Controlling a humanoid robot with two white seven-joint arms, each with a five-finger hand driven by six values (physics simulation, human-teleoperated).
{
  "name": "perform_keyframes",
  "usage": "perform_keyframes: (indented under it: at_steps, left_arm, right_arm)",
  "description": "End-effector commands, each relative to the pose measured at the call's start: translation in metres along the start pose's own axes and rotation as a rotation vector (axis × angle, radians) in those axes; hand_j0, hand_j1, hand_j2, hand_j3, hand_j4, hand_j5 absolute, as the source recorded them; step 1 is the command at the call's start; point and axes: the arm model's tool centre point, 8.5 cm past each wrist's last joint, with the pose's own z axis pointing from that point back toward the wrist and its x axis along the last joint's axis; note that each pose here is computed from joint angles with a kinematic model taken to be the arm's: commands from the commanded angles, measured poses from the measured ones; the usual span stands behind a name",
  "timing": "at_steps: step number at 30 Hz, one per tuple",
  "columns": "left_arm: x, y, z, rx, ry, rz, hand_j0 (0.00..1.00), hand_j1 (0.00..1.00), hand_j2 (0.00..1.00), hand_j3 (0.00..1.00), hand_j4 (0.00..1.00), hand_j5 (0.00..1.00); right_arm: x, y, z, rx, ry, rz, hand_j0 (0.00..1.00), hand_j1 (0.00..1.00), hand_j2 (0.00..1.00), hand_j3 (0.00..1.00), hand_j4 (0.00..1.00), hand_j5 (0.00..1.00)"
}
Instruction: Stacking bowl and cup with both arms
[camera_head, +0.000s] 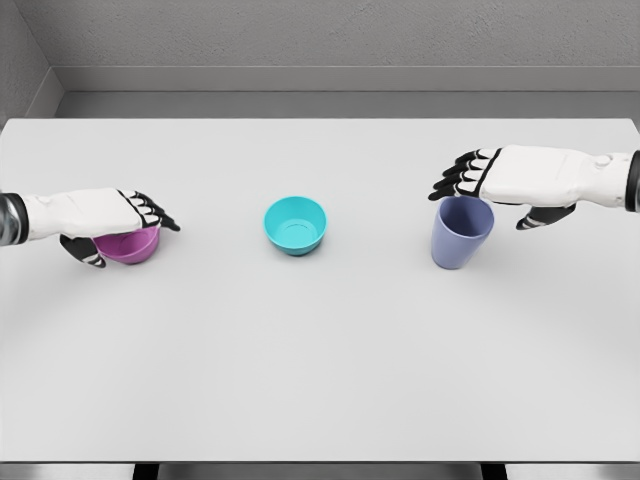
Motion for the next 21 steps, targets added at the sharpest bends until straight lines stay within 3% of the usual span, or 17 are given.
perform_keyframes:
  at_steps: [1,5,10,16,19,21]
  left_arm:
    - [0.0,0.0,0.0,0.001,0.0,0.002,0.88,0.88,0.88,0.88,0.88,0.88]
    - [0.001,0.0,0.0,0.0,-0.001,0.001,0.73,0.73,0.73,0.73,0.73,0.73]
    - [0.001,0.0,0.0,-0.017,-0.002,-0.001,0.67,0.67,0.67,0.67,0.67,0.67]
    - [0.002,0.004,0.0,-0.008,-0.005,-0.009,0.67,0.67,0.67,0.67,0.67,0.67]
    - [-0.002,0.021,0.004,0.013,0.004,-0.034,0.67,0.67,0.67,0.67,0.67,0.67]
    - [0.004,0.022,0.0,0.012,-0.013,-0.046,0.67,0.67,0.67,0.67,0.67,0.67]
  right_arm:
    - [0.0,0.0,-0.001,-0.001,0.001,-0.004,1.0,1.0,1.0,1.0,1.0,1.0]
    - [0.003,-0.001,-0.009,0.002,-0.019,0.002,1.0,1.0,1.0,1.0,1.0,1.0]
    - [0.004,-0.001,-0.011,0.0,-0.023,0.002,1.0,1.0,1.0,1.0,1.0,1.0]
    - [0.005,0.0,-0.011,0.002,-0.026,0.002,1.0,1.0,1.0,1.0,1.0,1.0]
    - [0.006,0.0,-0.014,0.005,-0.033,0.002,1.0,1.0,1.0,1.0,1.0,1.0]
    - [0.007,0.001,-0.015,0.01,-0.037,0.001,1.0,1.0,1.0,1.0,1.0,1.0]
